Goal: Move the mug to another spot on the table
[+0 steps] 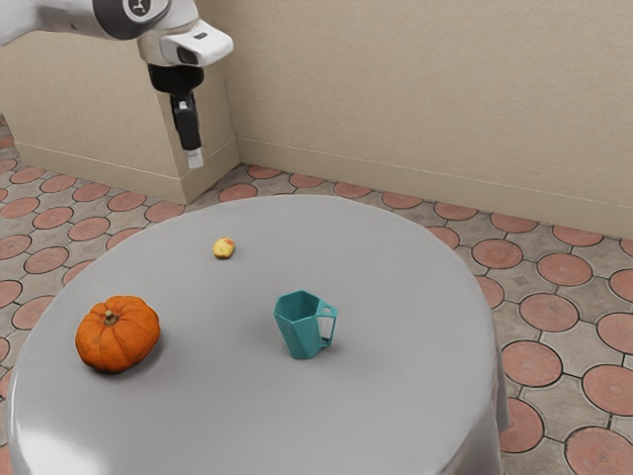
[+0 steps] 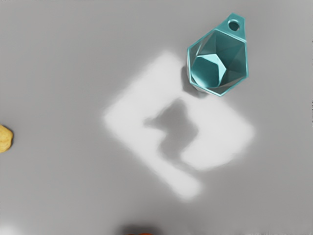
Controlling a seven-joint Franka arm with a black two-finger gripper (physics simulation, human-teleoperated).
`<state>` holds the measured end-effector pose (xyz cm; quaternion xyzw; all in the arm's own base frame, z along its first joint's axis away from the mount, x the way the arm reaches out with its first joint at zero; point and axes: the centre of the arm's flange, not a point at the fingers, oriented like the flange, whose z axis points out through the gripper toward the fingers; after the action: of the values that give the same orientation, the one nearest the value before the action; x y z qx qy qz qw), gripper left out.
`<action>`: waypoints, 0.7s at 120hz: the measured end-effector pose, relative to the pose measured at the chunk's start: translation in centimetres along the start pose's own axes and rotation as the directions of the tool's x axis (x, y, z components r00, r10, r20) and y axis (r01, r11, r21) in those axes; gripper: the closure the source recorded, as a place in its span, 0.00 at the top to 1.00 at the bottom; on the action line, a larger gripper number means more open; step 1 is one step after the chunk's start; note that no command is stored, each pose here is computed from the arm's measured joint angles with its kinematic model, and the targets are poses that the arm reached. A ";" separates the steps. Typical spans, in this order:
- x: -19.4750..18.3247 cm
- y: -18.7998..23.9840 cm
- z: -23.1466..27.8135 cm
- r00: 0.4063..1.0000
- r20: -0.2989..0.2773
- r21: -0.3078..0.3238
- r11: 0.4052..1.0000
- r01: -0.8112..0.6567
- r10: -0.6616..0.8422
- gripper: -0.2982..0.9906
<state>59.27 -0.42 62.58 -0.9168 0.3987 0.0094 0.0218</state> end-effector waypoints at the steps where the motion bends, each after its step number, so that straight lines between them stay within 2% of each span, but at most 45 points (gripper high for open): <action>1: 0.0 0.0 0.0 1.000 0.000 0.000 1.000 -0.002 0.002 0.77; 37: 1.1 0.5 0.9 0.998 0.011 -0.012 0.998 -0.068 0.068 0.77; 61: 8.3 5.9 4.2 0.966 0.033 -0.057 0.965 -0.256 0.258 0.77; 84: 11.4 6.1 10.6 0.931 0.044 -0.095 0.930 -0.356 0.361 0.77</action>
<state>62.56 -12.44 51.40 -0.8279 0.5578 0.0579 -0.0075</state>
